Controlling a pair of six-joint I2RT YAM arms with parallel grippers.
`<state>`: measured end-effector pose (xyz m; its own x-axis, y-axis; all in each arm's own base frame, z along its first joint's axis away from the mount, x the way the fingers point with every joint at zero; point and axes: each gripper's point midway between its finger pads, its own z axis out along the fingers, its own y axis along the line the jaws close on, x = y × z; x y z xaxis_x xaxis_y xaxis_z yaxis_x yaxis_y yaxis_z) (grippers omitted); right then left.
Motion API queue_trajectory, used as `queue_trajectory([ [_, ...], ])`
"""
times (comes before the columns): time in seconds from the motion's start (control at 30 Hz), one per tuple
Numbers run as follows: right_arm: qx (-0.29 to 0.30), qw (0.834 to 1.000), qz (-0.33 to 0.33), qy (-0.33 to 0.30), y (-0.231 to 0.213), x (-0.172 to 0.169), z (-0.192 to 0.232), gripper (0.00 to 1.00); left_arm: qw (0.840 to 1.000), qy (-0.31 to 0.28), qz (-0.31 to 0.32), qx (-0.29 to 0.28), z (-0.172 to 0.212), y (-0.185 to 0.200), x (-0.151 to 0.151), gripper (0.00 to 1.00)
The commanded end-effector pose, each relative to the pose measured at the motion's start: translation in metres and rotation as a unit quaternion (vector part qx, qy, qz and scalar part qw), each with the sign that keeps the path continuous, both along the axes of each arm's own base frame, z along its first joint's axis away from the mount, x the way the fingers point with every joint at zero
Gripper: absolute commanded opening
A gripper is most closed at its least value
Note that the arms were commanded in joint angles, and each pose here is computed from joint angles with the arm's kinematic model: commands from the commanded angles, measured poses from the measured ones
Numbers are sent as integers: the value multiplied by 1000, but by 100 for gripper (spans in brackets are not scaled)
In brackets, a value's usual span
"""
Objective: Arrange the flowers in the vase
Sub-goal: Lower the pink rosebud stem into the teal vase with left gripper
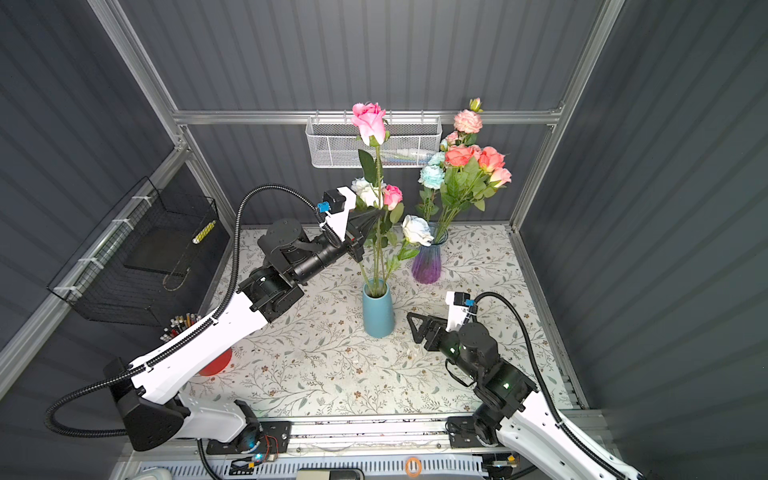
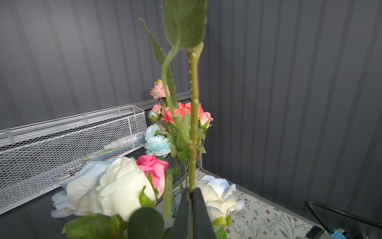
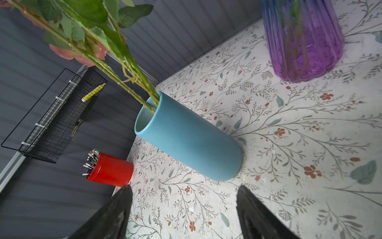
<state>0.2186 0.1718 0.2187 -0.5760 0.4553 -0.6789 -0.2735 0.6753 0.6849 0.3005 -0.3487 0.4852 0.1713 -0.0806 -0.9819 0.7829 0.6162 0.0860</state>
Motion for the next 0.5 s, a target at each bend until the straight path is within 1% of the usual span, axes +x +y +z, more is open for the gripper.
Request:
queue_trajectory([
  [0.0, -2, 1000, 3, 2, 0, -1, -4, 81, 1000, 3, 18, 19, -22, 0, 3, 0],
  [0.13, 3, 1000, 1, 5, 0, -1, -8, 81, 999, 31, 21, 26, -45, 0, 0, 0],
  [0.23, 8, 1000, 4, 8, 1, -2, -12, 81, 998, 47, 22, 44, -63, -3, -4, 0],
  [0.47, 15, 1000, 4, 14, 1, -3, -17, 81, 995, 65, 19, 69, -81, -6, -12, 0],
])
